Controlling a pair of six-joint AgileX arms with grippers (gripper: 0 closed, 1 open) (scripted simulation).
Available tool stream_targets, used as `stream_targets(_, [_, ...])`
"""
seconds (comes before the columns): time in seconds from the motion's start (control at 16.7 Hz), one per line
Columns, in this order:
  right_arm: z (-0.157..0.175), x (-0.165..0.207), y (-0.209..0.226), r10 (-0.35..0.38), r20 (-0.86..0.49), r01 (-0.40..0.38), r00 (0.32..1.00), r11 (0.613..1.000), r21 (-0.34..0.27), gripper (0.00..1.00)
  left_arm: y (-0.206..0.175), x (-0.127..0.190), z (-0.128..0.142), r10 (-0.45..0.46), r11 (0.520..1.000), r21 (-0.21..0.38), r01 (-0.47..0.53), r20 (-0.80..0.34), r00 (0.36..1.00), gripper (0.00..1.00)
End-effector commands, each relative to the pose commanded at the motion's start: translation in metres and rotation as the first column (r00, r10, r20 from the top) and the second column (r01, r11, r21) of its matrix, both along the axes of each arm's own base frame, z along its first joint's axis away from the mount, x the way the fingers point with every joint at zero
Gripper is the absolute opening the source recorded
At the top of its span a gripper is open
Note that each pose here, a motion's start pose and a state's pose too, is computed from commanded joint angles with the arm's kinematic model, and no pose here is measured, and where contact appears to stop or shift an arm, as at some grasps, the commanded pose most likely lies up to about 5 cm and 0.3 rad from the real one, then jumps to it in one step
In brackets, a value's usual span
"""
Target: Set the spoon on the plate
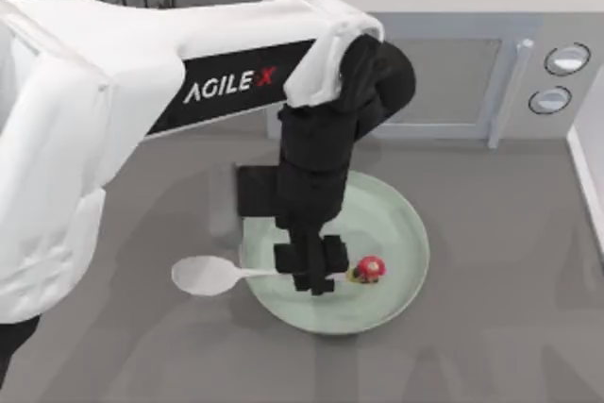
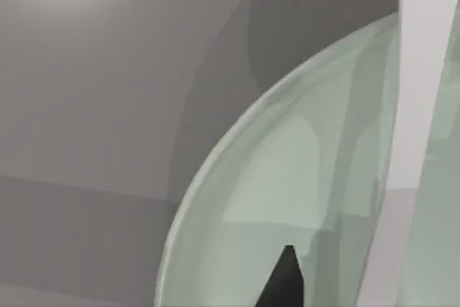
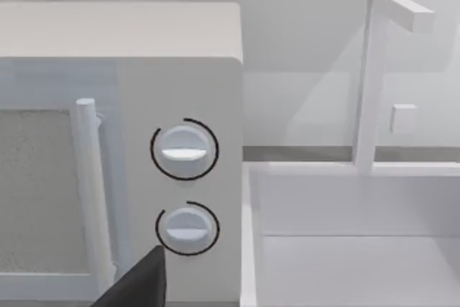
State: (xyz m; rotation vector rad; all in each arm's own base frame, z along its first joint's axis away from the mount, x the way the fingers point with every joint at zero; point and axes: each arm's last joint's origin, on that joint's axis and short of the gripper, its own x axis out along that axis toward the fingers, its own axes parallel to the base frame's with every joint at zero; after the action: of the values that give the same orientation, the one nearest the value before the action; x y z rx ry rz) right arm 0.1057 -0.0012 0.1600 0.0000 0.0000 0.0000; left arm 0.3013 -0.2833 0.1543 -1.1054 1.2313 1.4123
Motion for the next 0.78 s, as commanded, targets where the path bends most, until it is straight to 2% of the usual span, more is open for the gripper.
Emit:
stream_targets(0.36, [0.0, 0.0, 0.0, 0.0, 0.0, 0.0, 1.0, 1.0, 0.0, 1.0, -0.016, 0.015, -0.003, -0.055, 0.995, -0.07, 0.066, 0.148, 0.988, 0.0])
stream_targets(0.54, [0.0, 0.0, 0.0, 0.0, 0.0, 0.0, 1.0, 1.0, 0.0, 1.0, -0.018, 0.018, -0.018, -0.062, 0.995, -0.061, 0.073, 0.159, 0.985, 0.0])
stream_targets(0.78, [0.0, 0.0, 0.0, 0.0, 0.0, 0.0, 1.0, 1.0, 0.0, 1.0, -0.018, 0.018, -0.018, -0.062, 0.995, -0.061, 0.073, 0.159, 0.985, 0.0])
